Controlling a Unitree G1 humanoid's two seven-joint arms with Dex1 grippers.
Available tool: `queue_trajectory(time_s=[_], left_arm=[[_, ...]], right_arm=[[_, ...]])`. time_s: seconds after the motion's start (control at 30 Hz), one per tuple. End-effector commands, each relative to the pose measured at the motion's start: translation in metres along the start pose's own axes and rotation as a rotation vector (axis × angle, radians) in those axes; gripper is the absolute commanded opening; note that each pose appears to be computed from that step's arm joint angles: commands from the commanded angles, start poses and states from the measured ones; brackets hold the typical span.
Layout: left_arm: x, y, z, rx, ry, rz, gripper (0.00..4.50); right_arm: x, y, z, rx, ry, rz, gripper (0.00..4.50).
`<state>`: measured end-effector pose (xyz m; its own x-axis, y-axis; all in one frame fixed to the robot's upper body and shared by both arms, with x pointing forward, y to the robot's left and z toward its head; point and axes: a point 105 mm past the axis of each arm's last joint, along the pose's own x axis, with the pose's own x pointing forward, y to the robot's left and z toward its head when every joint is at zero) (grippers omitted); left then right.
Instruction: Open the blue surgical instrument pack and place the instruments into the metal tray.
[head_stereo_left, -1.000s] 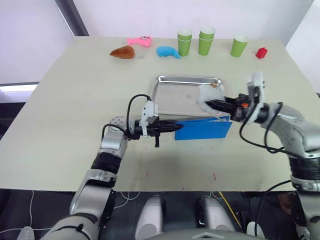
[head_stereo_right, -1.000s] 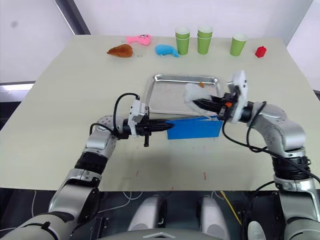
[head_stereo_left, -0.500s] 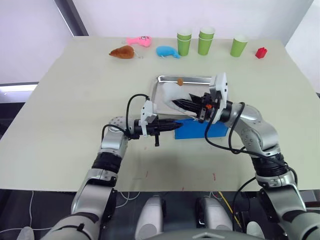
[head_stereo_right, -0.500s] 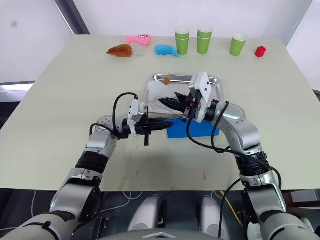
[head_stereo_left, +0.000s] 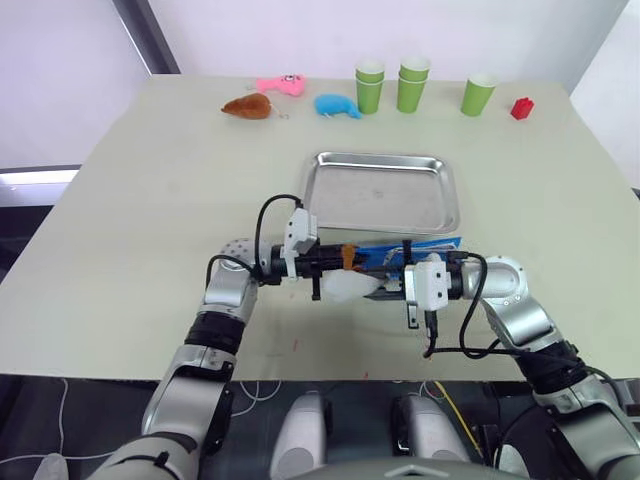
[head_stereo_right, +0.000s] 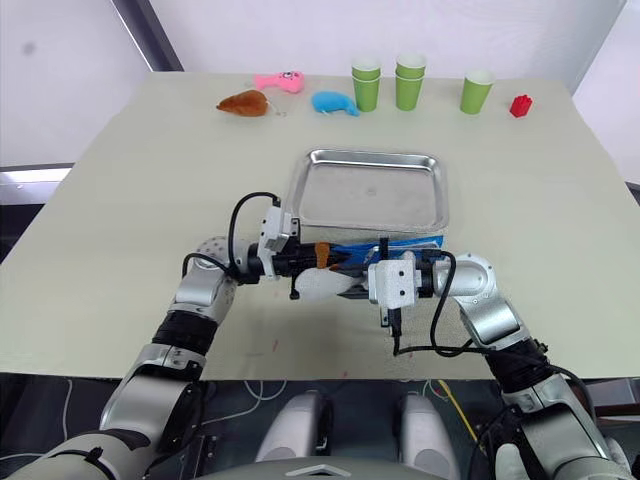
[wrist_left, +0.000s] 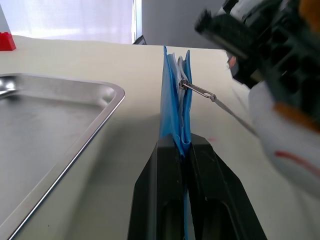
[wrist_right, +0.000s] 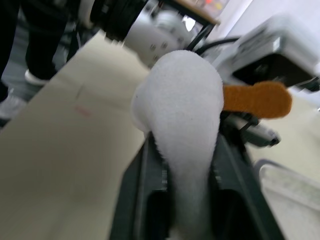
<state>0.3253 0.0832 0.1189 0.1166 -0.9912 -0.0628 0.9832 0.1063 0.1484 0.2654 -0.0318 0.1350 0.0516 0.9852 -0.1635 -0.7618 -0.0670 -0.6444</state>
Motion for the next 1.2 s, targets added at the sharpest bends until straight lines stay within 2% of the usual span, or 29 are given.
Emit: queue_trajectory(time_s=[0.03,0.17,0.27,0.37,0.47,0.63,0.73,0.9,1.2], left_arm=[[0.002,-0.004,-0.008,-0.009,0.041,-0.023,0.0],[0.003,-0.006,-0.008,-0.013,0.046,-0.041,0.0],[0.003,-0.006,-0.008,-0.013,0.047,-0.04,0.0],[0.001,-0.007,-0.008,-0.012,0.051,-0.04,0.0],[-0.001,-0.007,-0.008,-0.011,0.056,-0.039,0.0],[0.0,-0.007,-0.008,-0.011,0.057,-0.037,0.0],[0.0,-0.008,-0.007,-0.015,0.049,-0.035,0.0],[0.0,-0.009,-0.008,-0.017,0.052,-0.031,0.0],[-0.004,-0.003,-0.005,-0.011,0.051,-0.006,0.0]], right_arm=[[0.002,-0.005,0.01,-0.075,-0.023,0.0,2.43],[-0.007,-0.012,0.012,-0.186,0.003,-0.005,3.83],[-0.017,-0.023,0.015,-0.262,0.021,-0.034,4.38],[-0.028,-0.031,0.021,-0.265,0.001,-0.089,4.38],[-0.053,-0.053,0.026,-0.038,-0.091,-0.281,4.38],[-0.089,-0.057,0.011,0.19,-0.056,-0.331,4.38],[-0.113,-0.051,-0.007,0.311,0.029,-0.319,4.38],[-0.129,-0.04,-0.026,0.421,0.106,-0.285,4.38],[-0.129,-0.03,-0.045,0.52,0.138,-0.19,4.38]])
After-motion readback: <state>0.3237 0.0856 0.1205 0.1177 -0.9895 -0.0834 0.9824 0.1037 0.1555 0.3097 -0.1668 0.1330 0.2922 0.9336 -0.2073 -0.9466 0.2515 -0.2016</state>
